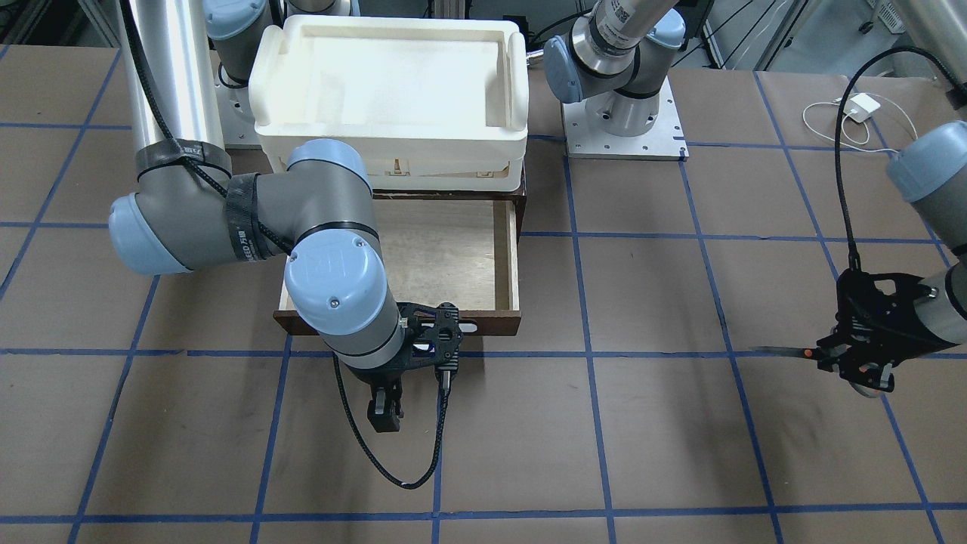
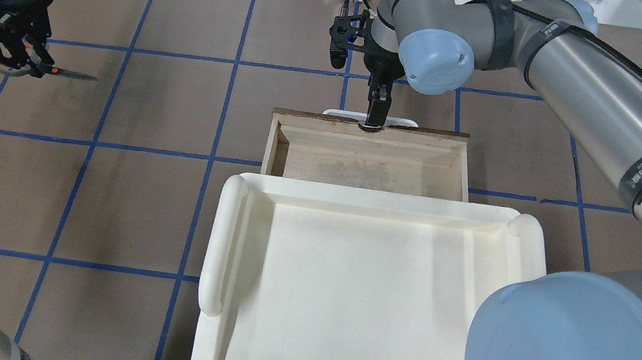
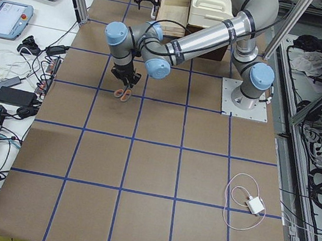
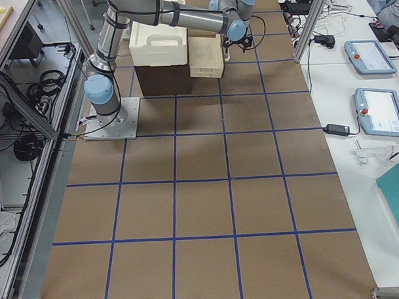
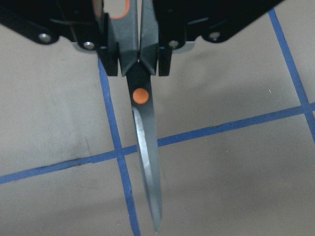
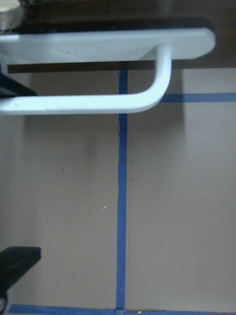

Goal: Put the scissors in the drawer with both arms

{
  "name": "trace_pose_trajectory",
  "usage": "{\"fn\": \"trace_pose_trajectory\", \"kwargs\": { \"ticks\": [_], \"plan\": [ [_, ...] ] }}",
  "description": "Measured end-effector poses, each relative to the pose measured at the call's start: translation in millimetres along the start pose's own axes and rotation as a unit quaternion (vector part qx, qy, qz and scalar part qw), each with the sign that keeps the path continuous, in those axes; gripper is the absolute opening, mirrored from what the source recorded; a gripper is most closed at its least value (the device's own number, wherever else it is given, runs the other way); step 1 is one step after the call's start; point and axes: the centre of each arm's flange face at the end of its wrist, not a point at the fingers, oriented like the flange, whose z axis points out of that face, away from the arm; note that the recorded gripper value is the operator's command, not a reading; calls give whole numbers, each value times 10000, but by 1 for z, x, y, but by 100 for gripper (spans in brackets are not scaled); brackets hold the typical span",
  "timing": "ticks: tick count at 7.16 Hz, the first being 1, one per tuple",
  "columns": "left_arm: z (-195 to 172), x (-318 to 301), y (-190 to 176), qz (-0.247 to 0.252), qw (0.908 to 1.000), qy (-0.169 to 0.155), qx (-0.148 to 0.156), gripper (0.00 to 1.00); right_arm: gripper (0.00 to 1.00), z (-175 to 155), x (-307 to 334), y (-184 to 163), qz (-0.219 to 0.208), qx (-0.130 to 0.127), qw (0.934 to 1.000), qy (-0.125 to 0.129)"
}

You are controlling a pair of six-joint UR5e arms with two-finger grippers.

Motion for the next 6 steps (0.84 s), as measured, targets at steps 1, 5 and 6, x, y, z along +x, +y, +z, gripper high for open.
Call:
{"fn": "trace_pose_trajectory", "kwargs": {
  "ticks": [1,5,6],
  "plan": [
    [0,-1,-3,22,10000,2,-8,0,100,-1,0,0,90,21,10000,-5],
    [-5,-3,-11,1,10000,-32,-29,0,100,-41,-13,-3,265,255,9993,115],
    [-11,-5,-22,-27,10000,-62,-62,0,100,-61,-20,2,443,291,9985,120]
  ]
}}
